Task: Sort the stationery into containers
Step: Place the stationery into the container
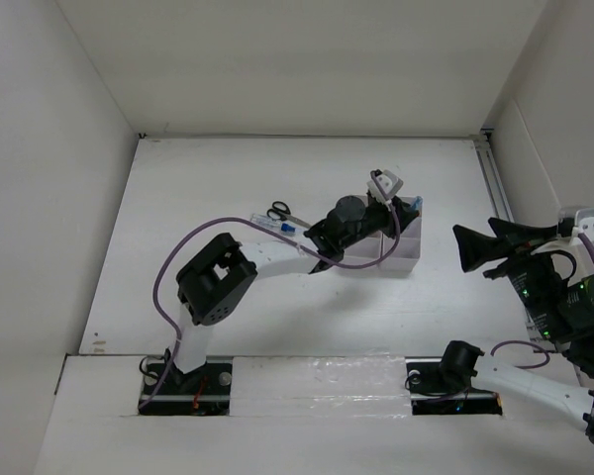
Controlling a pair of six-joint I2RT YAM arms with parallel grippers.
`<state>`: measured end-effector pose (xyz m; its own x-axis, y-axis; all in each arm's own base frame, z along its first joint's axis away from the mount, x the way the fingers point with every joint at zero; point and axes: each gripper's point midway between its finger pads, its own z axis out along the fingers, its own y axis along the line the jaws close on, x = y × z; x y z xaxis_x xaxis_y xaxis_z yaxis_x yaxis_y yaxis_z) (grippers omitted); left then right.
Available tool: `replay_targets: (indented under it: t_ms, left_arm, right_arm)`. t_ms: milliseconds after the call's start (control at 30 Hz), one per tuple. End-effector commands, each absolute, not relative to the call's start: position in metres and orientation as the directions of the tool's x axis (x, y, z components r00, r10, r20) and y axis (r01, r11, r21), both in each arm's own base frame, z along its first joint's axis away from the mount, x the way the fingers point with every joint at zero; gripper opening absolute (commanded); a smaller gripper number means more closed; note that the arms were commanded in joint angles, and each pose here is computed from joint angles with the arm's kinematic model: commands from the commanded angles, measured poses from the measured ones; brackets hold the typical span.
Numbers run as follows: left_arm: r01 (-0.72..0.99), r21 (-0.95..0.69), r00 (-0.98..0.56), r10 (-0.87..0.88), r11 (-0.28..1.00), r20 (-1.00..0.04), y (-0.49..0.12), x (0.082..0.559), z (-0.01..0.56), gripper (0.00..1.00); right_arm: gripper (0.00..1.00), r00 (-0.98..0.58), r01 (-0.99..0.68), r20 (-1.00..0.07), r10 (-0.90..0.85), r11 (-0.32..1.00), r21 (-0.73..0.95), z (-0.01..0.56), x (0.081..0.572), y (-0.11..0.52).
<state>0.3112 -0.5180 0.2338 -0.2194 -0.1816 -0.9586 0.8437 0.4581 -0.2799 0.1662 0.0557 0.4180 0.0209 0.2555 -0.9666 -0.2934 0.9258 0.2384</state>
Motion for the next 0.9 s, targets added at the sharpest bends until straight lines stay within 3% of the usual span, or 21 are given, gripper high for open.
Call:
replay_targets:
  t_ms: [0, 867]
  left_arm:
    - [0.880, -0.236, -0.129, -0.270, 0.412, -0.954, -0.528, 0.313, 0.278, 0.00]
    - [0.850, -0.226, -0.158, -0.179, 0.475, -0.971, -0.558, 0.343, 0.219, 0.00]
  right_arm:
    - [0.81, 0.025, -0.317, -0.962, 0.274, 0.914, 0.252, 0.427, 0.162, 0.055]
    - [0.81, 0.003, -0.368, -0.965, 0.264, 0.897, 0.244, 0.426, 0.161, 0.069]
